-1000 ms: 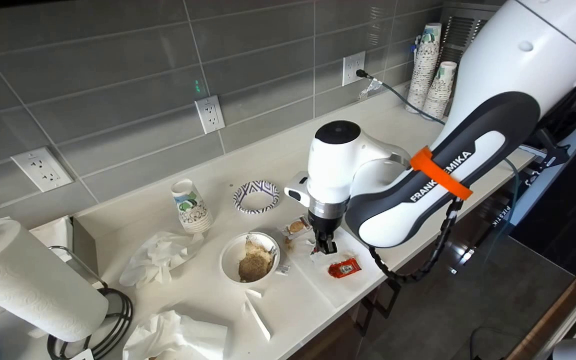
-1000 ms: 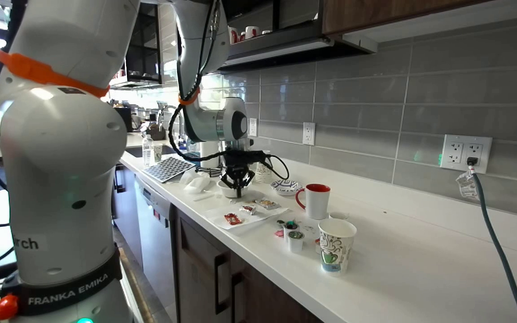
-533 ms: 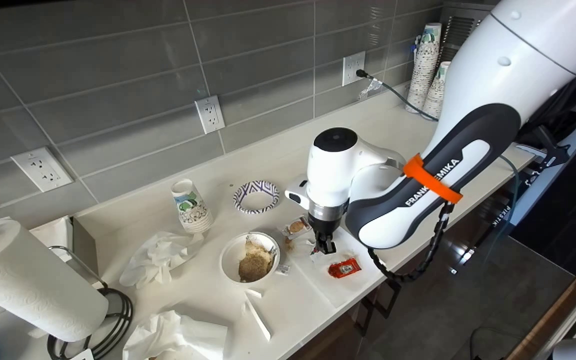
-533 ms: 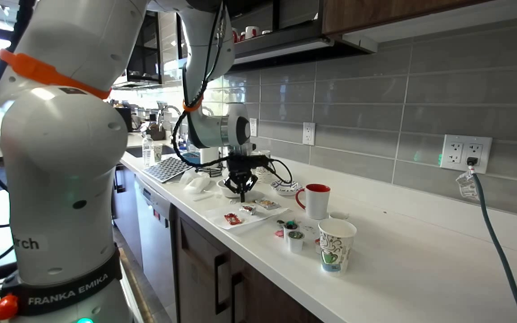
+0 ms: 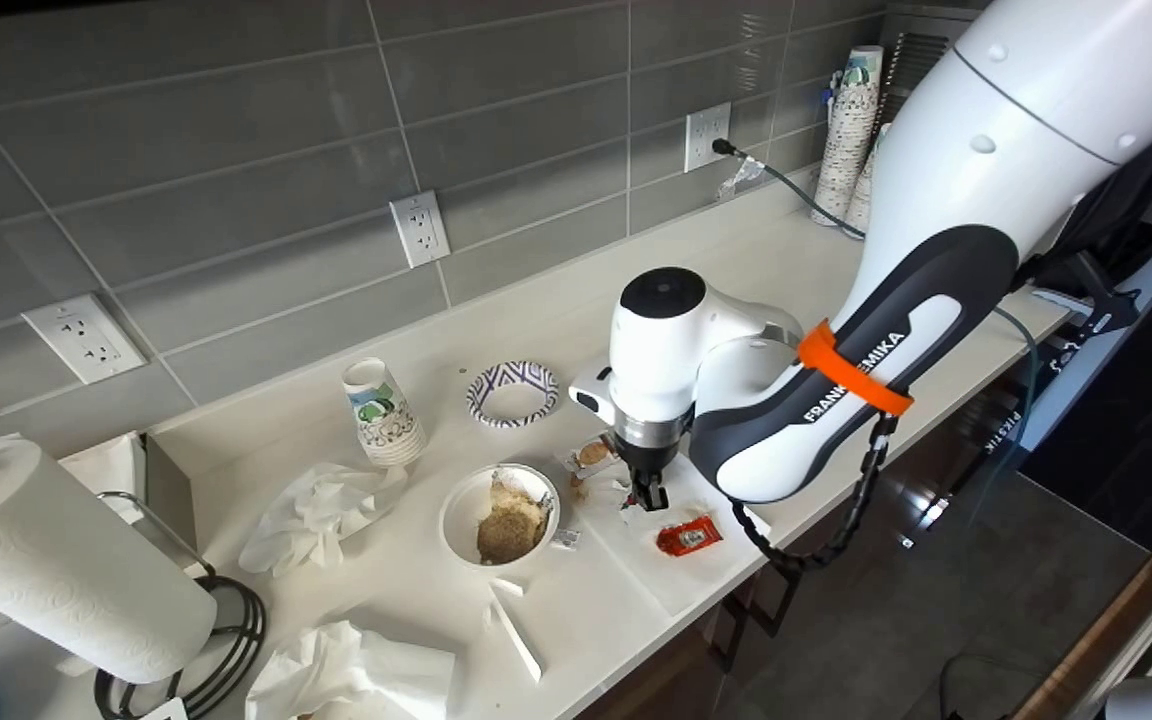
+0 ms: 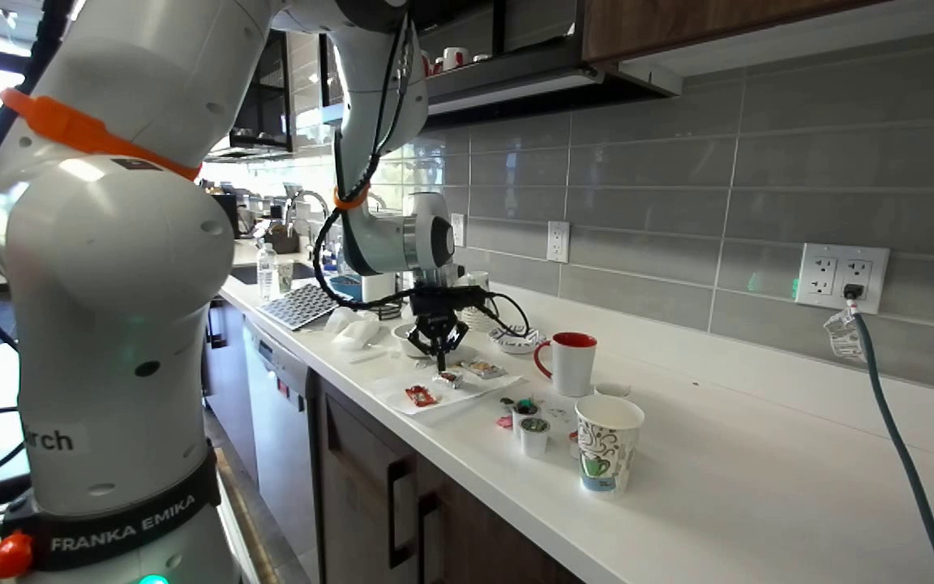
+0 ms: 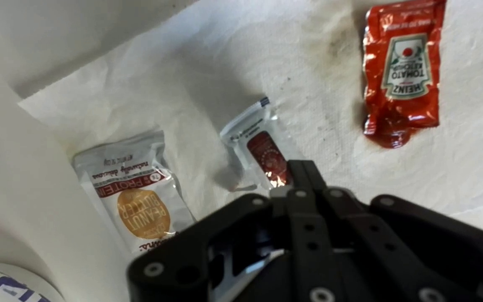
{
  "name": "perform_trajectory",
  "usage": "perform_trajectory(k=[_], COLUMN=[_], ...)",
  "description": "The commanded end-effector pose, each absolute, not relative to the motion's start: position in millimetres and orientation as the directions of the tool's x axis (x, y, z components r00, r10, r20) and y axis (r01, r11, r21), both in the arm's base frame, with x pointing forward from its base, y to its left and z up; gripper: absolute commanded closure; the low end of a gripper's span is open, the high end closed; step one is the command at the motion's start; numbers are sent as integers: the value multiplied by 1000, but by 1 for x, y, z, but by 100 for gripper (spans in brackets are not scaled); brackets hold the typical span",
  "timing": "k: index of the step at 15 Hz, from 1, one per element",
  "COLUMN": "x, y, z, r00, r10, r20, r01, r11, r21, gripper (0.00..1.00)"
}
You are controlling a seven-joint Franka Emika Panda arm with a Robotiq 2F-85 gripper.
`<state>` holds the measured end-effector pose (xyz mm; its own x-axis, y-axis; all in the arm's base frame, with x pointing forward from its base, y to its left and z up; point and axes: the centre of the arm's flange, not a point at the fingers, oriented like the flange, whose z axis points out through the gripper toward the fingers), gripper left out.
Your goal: Squeeze the sauce out of the white sachet in the middle on the napkin
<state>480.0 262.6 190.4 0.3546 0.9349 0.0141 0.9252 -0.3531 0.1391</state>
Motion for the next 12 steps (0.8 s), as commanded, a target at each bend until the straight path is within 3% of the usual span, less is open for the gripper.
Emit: perform_trajectory(k=[1,12], x=[483,499], y=[269,275], z=[174,161], r00=[373,433], r10=[928,900], r20=[14,40], r01=[915,879], r11=[-370,-432], r21=[159,202], gripper=[100,100])
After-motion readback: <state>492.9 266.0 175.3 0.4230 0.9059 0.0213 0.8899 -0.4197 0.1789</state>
